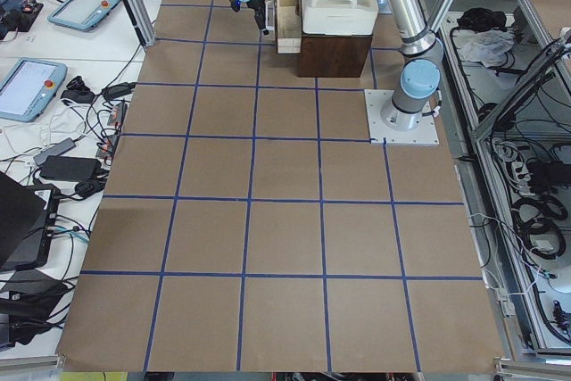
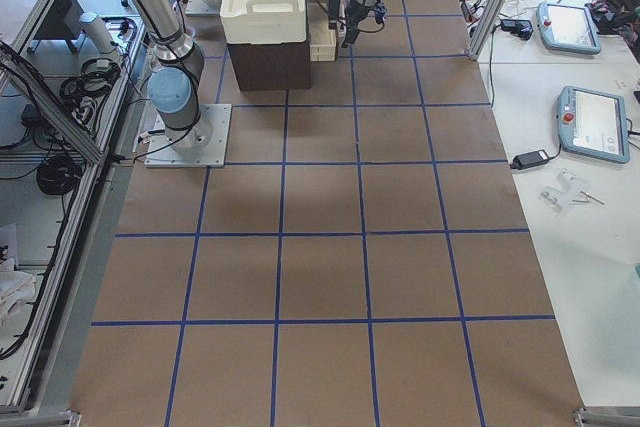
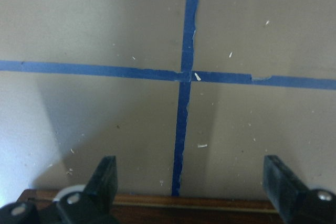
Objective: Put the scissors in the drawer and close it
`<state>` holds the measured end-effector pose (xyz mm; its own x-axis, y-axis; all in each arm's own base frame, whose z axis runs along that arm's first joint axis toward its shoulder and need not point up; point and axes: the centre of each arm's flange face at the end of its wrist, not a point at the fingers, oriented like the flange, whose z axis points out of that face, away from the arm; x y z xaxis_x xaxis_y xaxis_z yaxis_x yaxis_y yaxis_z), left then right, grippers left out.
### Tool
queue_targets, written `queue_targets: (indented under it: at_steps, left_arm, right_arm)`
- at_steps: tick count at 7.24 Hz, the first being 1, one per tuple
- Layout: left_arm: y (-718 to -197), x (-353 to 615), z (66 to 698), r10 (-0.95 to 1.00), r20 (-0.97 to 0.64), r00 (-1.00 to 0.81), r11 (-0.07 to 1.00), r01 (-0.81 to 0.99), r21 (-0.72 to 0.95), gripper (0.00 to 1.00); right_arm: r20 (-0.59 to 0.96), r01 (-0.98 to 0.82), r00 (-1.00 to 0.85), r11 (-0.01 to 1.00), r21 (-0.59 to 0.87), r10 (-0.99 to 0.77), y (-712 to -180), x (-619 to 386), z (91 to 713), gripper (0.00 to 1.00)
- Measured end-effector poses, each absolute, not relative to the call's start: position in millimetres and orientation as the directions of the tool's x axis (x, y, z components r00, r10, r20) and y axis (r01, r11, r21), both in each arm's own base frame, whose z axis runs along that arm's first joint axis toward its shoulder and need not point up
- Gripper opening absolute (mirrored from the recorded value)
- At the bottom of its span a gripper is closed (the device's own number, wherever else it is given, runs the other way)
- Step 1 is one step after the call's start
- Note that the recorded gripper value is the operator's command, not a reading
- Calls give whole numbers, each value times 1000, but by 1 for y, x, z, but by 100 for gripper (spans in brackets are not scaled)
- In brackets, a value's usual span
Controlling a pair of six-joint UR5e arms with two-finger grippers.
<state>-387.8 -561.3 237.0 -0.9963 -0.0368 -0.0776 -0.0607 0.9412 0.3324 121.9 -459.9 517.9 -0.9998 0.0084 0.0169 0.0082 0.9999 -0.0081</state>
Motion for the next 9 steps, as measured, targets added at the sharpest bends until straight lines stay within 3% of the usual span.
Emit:
queue_targets:
  at_steps: [5, 9]
  left_arm:
    - [-496, -396, 249, 12, -123, -992, 915, -38, 402, 100]
    - [-487, -403, 253, 13, -142, -990, 918, -45, 395, 100]
  right_arm:
    - [18, 6, -1000, 1000, -10, 6, -459, 122, 519, 100]
    - [17, 6, -1000, 1000, -9, 7, -460, 122, 518, 100]
